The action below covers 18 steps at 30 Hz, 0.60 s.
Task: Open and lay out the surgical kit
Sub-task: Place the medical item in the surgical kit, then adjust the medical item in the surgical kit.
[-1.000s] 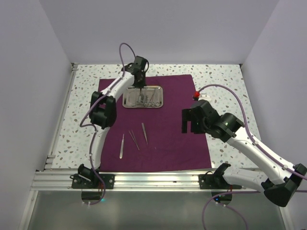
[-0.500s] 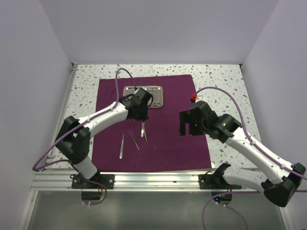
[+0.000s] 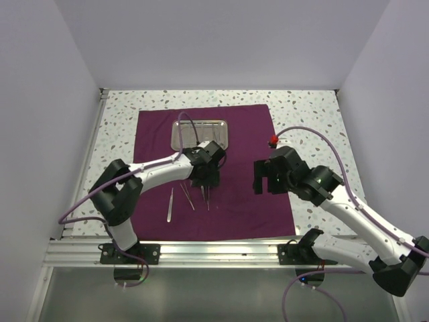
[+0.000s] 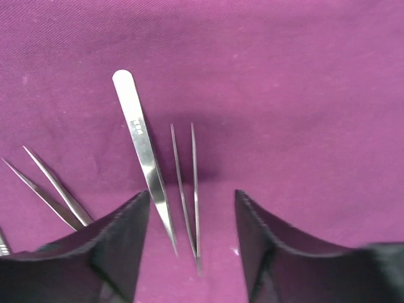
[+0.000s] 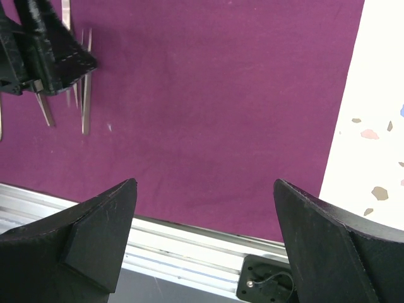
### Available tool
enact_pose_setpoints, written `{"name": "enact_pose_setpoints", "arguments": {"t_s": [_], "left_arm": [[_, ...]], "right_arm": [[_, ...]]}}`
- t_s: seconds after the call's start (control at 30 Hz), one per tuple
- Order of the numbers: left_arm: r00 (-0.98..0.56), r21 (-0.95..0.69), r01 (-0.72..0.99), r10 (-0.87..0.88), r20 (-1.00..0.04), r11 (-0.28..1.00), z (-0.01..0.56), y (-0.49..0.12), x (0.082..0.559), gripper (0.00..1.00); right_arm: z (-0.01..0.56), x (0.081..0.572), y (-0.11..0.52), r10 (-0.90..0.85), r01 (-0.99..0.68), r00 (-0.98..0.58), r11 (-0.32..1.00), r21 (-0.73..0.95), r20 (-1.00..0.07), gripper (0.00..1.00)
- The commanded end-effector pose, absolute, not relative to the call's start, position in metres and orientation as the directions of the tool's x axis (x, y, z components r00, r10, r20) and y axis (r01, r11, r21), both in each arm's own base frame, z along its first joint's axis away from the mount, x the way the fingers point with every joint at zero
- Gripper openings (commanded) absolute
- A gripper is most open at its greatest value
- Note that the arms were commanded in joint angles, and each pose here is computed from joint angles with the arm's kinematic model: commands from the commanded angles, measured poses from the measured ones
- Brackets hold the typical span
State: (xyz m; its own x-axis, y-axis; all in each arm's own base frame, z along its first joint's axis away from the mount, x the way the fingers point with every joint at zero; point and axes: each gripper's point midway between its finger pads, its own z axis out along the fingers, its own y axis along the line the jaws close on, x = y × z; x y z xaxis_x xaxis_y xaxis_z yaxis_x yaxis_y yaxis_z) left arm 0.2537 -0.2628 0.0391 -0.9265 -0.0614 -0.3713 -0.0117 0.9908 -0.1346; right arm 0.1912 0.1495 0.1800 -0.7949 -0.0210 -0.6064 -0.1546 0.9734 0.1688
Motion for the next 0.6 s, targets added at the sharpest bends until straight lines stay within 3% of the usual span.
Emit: {"name": "enact_pose_setpoints", "arguments": {"t_s": [0.0,0.1,0.23,0.57], "left_arm": [[-0.888,-0.164,-0.042,-0.111,-0.446,0.986,0.071,-0.273,0.267,0.63],[-0.874,-0.127,-0.079,-0.13,-0.469,0.989,0.086,-0.256,0.265,0.64],[-0.86,-0.116,-0.113,-0.155,-0.486,0.987,0.102,-0.238,0.254,0.58],[-0.885,-0.03,-0.178,-0.173,-0.433,0.984,0.065,-0.204,0.224,0.43]], "right_arm": [[0.182,0.186,0.146,-0.001,-0.151,-0.79,0.97,0.192,-0.614,0.93],[0.181,0.183,0.144,0.005,-0.146,-0.79,0.969,0.197,-0.613,0.93],[0.178,0.182,0.143,0.006,-0.144,-0.792,0.97,0.195,-0.611,0.93],[0.177,0.187,0.148,-0.015,-0.161,-0.79,0.97,0.184,-0.612,0.93]]}}
